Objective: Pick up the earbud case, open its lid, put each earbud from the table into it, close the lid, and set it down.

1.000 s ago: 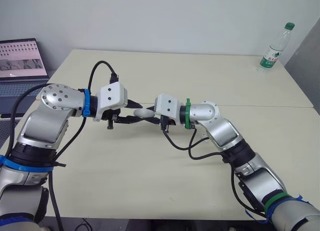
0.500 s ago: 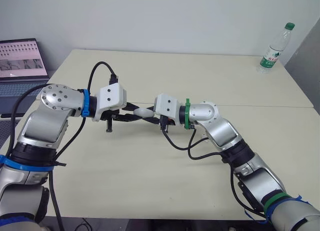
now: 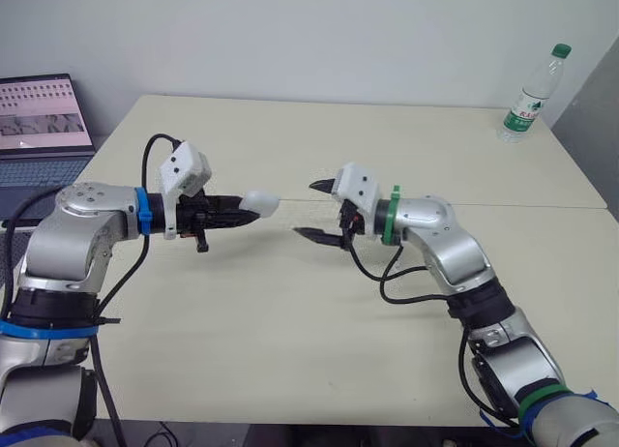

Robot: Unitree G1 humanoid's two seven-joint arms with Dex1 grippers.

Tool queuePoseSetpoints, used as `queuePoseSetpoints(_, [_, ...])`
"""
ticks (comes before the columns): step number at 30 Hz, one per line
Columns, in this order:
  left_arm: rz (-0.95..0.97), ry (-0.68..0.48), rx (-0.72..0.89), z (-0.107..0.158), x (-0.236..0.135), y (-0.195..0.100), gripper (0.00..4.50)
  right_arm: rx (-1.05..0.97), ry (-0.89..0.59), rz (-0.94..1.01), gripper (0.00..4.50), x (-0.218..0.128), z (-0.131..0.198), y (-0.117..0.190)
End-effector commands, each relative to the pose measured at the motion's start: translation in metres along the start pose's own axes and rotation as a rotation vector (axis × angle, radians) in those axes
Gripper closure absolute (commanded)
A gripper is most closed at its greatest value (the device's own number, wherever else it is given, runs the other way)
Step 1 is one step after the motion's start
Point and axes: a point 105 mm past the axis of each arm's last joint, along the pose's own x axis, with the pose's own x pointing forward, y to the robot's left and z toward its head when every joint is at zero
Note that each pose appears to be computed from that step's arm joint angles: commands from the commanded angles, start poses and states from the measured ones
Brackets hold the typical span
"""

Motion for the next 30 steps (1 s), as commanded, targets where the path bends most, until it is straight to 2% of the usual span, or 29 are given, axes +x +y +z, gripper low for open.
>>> queuePoseSetpoints(1, [0.005, -0.059, 0.030, 0.017, -0.001, -0.007, 3.75, -0.025, -0.077, -0.032, 0.03, 0.001, 0.024, 0.000])
queuePoseSetpoints(11, [-0.013, -0.059, 0.030, 0.018, 0.003, -0.019, 3.75, 0.020, -0.127, -0.060, 0.03, 0.011, 0.038, -0.006])
queuePoseSetpoints(23, [-0.007, -0.061, 0.024, 0.019, 0.002, -0.021, 3.75, 0.089, -0.126, -0.110, 0.03, 0.004, 0.034, -0.029])
queuePoseSetpoints(30, [0.001, -0.067, 0.031, 0.020, 0.003, -0.018, 3.75, 0.092, -0.127, -0.090, 0.03, 0.001, 0.034, -0.029])
